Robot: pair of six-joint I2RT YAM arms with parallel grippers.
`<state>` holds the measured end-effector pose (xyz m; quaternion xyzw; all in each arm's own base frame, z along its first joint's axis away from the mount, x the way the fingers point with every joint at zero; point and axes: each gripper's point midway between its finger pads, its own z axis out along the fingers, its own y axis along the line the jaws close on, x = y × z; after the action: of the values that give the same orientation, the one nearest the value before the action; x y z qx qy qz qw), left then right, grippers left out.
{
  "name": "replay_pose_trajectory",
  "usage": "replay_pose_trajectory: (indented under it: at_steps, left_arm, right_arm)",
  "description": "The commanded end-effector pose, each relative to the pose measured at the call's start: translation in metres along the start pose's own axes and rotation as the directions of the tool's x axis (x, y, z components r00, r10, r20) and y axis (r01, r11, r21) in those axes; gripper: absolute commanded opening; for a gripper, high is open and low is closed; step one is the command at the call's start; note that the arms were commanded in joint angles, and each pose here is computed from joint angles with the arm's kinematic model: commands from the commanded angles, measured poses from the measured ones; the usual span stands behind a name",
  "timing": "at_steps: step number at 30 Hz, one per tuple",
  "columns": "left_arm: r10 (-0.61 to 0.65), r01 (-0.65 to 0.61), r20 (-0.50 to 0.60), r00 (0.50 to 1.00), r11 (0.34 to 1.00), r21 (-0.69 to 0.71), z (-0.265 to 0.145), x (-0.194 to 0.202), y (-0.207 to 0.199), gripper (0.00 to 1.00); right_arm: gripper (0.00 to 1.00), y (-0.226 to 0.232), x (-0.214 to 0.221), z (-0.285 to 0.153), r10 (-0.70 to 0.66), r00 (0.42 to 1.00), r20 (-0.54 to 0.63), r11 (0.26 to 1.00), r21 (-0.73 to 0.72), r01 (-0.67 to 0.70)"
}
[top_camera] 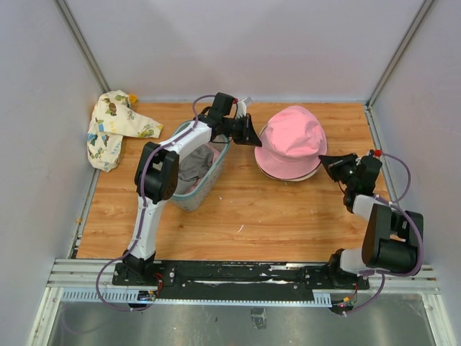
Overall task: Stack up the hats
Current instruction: Stack the hat on the hat.
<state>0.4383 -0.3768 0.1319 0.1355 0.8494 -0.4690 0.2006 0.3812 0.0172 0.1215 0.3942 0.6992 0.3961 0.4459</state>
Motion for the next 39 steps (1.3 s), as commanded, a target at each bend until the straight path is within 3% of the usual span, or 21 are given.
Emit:
replay_pose_trajectory:
  at_steps: [1, 11, 21, 25, 32, 39]
  left_arm:
    - [-0.047, 0.037, -0.1, 0.994, 0.995, -0.095, 0.007, 0.035, 0.03, 0.01]
    - [-0.069, 0.066, -0.081, 0.994, 0.997, -0.036, 0.007, 0.034, 0.017, 0.03]
    - [-0.07, 0.07, 0.003, 0.998, 0.997, -0.033, -0.01, 0.015, 0.004, 0.33]
    - [-0.096, 0.096, 0.093, 0.991, 0.995, 0.007, -0.026, -0.005, -0.004, 0.41]
    - [-0.146, 0.118, 0.191, 0.971, 0.981, 0.153, -0.044, -0.035, -0.029, 0.45]
    - [-0.138, 0.092, 0.231, 0.963, 0.976, 0.198, -0.048, -0.063, -0.046, 0.46]
  right_arm:
    - [0.01, -0.03, -0.029, -0.003, -0.036, 0.995, 0.089, 0.982, 0.186, 0.019]
    - [0.01, -0.009, -0.047, 0.021, -0.054, 0.996, 0.075, 0.985, 0.169, 0.041]
    - [0.02, 0.008, -0.053, 0.031, -0.076, 0.996, 0.048, 0.989, 0.13, 0.07]
    - [0.11, 0.014, -0.054, 0.031, -0.094, 0.995, 0.037, 0.989, 0.117, 0.089]
    - [0.33, 0.026, -0.055, 0.025, -0.124, 0.992, 0.038, 0.988, 0.095, 0.119]
    - [0.43, 0.041, -0.06, 0.01, -0.16, 0.985, 0.069, 0.984, 0.084, 0.154]
